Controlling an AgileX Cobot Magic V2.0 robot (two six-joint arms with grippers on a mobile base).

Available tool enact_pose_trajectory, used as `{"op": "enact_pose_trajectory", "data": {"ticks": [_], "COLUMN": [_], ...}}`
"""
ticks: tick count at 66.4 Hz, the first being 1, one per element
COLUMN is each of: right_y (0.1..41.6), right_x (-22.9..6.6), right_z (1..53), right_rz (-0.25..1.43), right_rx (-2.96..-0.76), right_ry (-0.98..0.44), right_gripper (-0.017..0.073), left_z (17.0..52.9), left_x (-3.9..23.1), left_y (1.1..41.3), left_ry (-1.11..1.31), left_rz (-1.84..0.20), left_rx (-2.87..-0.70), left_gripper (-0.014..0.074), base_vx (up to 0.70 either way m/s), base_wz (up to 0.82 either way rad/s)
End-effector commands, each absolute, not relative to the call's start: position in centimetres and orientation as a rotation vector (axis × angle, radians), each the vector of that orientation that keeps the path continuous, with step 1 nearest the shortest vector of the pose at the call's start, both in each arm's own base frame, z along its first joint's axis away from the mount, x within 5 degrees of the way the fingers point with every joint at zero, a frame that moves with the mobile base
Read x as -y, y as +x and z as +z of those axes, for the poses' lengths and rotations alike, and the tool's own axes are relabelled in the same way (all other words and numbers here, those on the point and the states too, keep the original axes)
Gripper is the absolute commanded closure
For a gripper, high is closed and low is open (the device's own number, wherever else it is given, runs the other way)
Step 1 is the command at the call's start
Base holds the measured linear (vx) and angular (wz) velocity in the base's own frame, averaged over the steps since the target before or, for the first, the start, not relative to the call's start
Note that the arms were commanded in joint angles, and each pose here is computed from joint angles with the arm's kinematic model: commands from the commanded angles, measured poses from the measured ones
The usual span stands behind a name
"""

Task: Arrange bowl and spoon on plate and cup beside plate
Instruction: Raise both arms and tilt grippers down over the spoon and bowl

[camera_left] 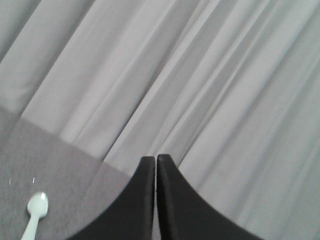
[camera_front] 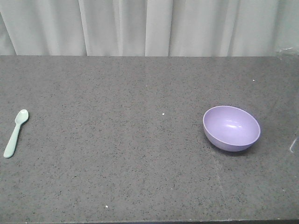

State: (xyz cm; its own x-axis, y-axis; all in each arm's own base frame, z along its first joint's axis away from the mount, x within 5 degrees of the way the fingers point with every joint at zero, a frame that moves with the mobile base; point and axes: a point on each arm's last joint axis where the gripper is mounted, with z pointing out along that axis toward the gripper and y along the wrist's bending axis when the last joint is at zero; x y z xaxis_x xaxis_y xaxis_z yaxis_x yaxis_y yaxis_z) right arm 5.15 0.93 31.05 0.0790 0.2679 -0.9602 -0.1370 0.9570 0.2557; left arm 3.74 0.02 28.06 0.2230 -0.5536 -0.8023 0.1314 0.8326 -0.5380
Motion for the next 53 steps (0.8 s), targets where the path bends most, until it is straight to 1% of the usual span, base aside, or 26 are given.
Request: {"op": "enact_pose_trajectory", "data": {"ticks": [1,8,12,19,22,23,27,34,38,42,53], "right_y": [6.3,8.2,9.2,10.6,11.0,11.1,11.5,11.9,12.3,12.9,14.6], "right_x": [-0.7,-0.7,-0.7,-0.8,-0.8,-0.8,-0.8,-0.8,-0.8,-0.9,-1.3], "right_z": [35.6,38.4,39.5,40.3,40.2,40.2,40.1,39.9,39.8,39.6,40.2], "right_rz": [0.185,0.129,0.134,0.185,0.219,0.23,0.256,0.251,0.239,0.231,0.229], "right_rx": [-1.381,-1.383,-1.396,-1.413,-1.42,-1.421,-1.428,-1.443,-1.456,-1.484,-1.566], "right_ry": [0.041,0.003,0.004,0.044,0.074,0.083,0.107,0.105,0.099,0.085,0.025], "right_gripper": [0.0546,0.049,0.0433,0.0264,0.0179,0.0144,0.0048,-0.0074,-0.0098,-0.0098,-0.0077], "left_z": [32.6,36.6,38.2,40.3,41.0,41.3,41.9,42.2,42.5,43.0,44.0], "left_x": [0.0,0.0,0.0,0.0,0.0,0.0,0.0,0.0,0.0,-0.1,-0.2], "left_y": [2.7,2.8,3.2,4.1,4.7,4.7,5.3,6.3,7.2,8.6,13.3], "left_ry": [-0.286,-0.198,-0.15,-0.121,-0.124,-0.125,-0.127,-0.132,-0.134,-0.136,-0.146], "left_rz": [-0.369,-0.22,-0.154,-0.111,-0.11,-0.111,-0.111,-0.112,-0.108,-0.104,-0.086], "left_rx": [-1.224,-1.345,-1.411,-1.54,-1.584,-1.589,-1.628,-1.661,-1.698,-1.748,-1.923], "left_gripper": [0.0598,0.0582,0.0556,0.047,0.041,0.038,0.0271,0.0096,0.0029,-0.0004,0.0035], "base_vx": [0.0,0.0,0.0,0.0,0.0,0.0,0.0,0.0,0.0,0.0,0.0], "base_wz": [0.0,0.0,0.0,0.0,0.0,0.0,0.0,0.0,0.0,0.0,0.0]}}
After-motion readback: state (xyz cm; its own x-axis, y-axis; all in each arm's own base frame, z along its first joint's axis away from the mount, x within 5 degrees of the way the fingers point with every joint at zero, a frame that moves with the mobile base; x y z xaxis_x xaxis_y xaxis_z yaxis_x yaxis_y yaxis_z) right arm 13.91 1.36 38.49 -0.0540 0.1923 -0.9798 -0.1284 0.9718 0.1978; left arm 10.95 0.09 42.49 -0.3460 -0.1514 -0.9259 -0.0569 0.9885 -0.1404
